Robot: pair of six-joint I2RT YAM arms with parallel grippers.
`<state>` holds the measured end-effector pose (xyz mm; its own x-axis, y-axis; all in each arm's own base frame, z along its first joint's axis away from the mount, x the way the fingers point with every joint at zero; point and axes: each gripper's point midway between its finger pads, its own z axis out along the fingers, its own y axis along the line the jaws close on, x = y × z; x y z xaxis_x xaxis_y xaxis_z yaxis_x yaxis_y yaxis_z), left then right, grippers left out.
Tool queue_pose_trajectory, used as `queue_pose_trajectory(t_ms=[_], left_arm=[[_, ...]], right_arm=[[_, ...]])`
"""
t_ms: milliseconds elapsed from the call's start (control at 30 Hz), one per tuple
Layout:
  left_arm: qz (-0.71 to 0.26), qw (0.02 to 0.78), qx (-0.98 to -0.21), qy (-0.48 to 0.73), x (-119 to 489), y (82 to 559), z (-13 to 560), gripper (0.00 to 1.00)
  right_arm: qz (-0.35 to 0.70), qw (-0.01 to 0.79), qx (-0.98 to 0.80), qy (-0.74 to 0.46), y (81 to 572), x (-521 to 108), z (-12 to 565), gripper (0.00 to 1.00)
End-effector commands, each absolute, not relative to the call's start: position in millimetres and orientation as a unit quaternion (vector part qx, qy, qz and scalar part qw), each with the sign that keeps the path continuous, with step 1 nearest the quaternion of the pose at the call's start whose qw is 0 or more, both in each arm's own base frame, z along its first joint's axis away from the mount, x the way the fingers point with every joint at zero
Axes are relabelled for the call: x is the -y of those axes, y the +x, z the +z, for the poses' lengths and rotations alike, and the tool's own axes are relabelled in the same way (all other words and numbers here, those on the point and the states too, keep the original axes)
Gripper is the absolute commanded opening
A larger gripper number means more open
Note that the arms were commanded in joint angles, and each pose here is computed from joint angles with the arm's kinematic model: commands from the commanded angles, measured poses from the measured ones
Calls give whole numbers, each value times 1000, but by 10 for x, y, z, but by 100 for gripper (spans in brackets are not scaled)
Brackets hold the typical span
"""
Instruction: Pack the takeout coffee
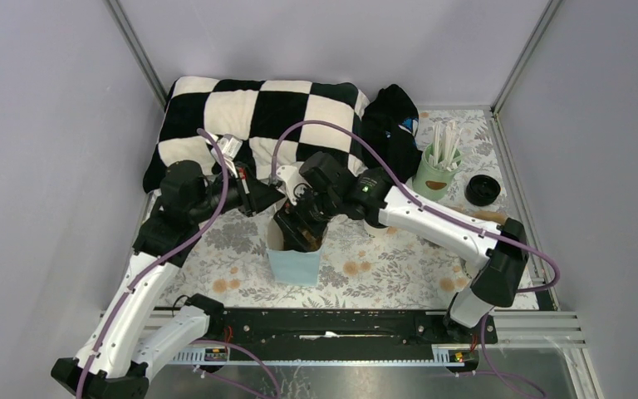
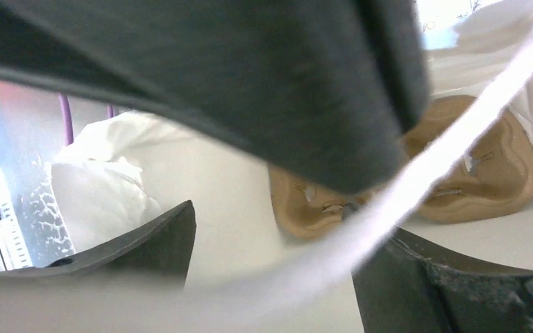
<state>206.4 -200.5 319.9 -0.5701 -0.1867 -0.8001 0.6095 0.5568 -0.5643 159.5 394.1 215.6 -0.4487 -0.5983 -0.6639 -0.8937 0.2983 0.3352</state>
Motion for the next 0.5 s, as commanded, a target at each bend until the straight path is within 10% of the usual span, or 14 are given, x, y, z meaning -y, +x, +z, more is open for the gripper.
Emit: queue_pose_trajectory(t_ms=[0, 367, 467], left_arm=[[-438, 486, -746, 123, 1962, 2197, 3369, 0], [-374, 463, -804, -8, 1634, 2234, 3267, 6], [-363, 450, -815, -29, 1577, 2200, 3313, 31]], right_arm=[[352, 278, -785, -427, 1568, -3947, 2788, 85], [297, 355, -860, -216, 1889, -3469, 3533, 100], [234, 377, -891, -96, 2050, -3072, 3650, 100]])
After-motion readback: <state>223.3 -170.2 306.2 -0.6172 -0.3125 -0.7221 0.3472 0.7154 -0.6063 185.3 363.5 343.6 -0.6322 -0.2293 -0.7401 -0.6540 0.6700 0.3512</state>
